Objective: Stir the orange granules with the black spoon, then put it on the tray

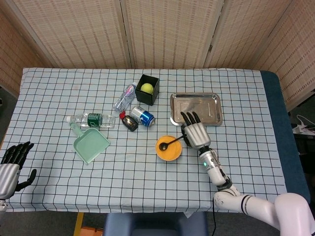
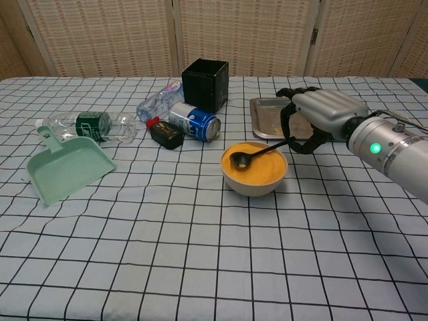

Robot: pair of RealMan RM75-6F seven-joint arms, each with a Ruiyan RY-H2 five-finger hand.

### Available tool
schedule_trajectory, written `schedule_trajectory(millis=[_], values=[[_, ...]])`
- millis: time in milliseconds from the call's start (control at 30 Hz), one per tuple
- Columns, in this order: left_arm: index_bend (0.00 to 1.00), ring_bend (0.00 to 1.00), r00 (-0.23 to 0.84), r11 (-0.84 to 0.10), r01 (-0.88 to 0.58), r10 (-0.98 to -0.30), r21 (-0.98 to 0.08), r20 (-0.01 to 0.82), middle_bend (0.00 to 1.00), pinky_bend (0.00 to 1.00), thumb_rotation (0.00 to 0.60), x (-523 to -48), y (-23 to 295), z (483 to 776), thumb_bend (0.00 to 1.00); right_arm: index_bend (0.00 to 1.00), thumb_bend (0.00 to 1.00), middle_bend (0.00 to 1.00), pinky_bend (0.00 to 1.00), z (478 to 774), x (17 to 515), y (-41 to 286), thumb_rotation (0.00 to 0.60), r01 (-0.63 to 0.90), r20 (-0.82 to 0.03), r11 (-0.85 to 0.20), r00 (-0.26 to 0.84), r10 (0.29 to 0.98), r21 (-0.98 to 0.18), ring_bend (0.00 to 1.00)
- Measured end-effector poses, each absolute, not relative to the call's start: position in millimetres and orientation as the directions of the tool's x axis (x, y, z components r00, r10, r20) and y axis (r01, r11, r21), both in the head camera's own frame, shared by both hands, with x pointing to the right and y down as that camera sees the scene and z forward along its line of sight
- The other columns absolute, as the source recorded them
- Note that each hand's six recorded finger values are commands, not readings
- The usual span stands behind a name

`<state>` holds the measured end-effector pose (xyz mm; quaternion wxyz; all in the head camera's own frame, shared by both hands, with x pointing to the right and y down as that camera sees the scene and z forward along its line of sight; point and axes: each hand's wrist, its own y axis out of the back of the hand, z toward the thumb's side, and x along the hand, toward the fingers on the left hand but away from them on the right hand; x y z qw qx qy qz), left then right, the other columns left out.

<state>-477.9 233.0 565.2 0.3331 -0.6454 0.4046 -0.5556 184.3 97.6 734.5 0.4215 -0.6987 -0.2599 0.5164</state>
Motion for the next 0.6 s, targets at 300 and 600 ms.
schedule_trajectory(millis=[300, 600], values=[[0.0, 0.0, 0.054, -0.449, -0.153, -0.893, -0.881, 0.446, 0.01, 0.05, 0.6, -478.8, 233.1, 564.9, 0.45, 0.63, 0.32, 0.03, 0.0, 729.5, 183.9, 98.4, 0.6, -0.075, -0.47, -0.475, 0.343, 0.813, -0.877, 0.0], [0.0, 0.0, 0.056, -0.447, -0.152, -0.894, -0.881, 0.444, 0.01, 0.05, 0.6, -477.8, 233.2, 564.2, 0.45, 0.7, 0.32, 0.08, 0.0, 724.5, 187.5, 98.3, 0.6, -0.078, -0.436, -0.438, 0.353, 0.828, -0.895, 0.0]])
